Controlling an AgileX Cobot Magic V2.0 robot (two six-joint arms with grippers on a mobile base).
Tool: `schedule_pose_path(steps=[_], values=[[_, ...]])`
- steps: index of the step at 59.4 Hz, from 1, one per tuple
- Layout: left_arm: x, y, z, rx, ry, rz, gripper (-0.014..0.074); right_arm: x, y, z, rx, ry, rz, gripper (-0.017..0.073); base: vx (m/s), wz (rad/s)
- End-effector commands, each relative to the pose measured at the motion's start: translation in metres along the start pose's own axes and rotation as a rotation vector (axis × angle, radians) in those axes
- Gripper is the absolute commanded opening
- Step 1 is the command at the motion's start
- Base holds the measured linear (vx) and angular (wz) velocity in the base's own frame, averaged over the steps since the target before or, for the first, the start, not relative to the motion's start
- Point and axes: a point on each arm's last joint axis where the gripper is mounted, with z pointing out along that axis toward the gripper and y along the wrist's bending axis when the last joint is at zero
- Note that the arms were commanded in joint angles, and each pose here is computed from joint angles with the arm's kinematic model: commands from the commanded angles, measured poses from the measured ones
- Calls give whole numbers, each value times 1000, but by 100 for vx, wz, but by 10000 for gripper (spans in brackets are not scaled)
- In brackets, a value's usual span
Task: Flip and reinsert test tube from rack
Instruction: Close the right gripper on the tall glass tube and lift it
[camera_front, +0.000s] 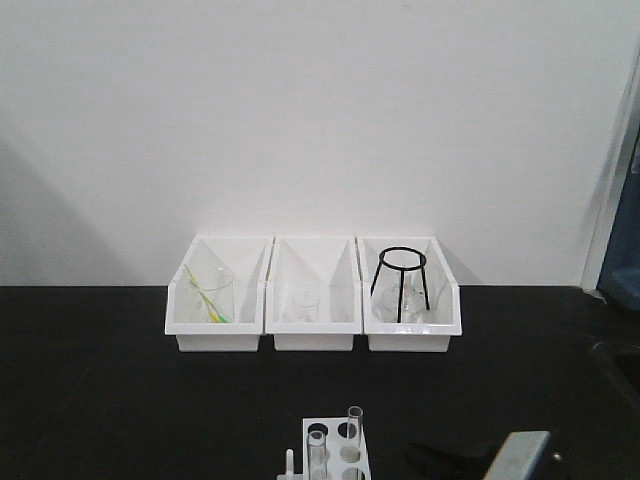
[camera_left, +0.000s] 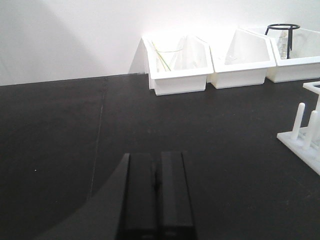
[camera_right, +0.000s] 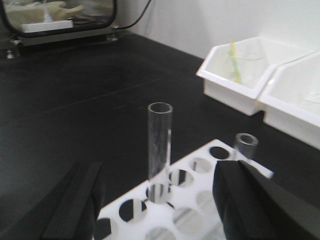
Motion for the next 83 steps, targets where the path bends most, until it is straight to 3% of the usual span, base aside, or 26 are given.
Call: schedule_pose_path(steps=[1, 22, 37, 46, 67, 75, 83], values=[[-9, -1, -1, 13, -90, -14, -6, -20, -5, 18, -43, -142, -19, 502, 0, 0], [-9, -1, -1, 13, -90, -14, -6, -17, -27, 71, -113, -172, -18, 502, 0, 0], [-9, -1, -1, 13, -90, -14, -6, -1, -33, 92, -154, -196, 21, 480, 0, 0], [-9, -1, -1, 13, -90, -14, -6, 1, -33, 93, -158, -201, 20, 391, 0, 0], [-9, -1, -1, 13, -90, -14, -6, -2, -32, 92, -170, -233, 16, -19, 0, 0], [-9, -1, -1, 13, -90, -14, -6, -13, -31, 87, -172, -262, 37, -15, 0, 0], [-9, -1, -1, 13, -90, -14, -6, -52, -30, 73, -155, -335, 9, -15, 0, 0]])
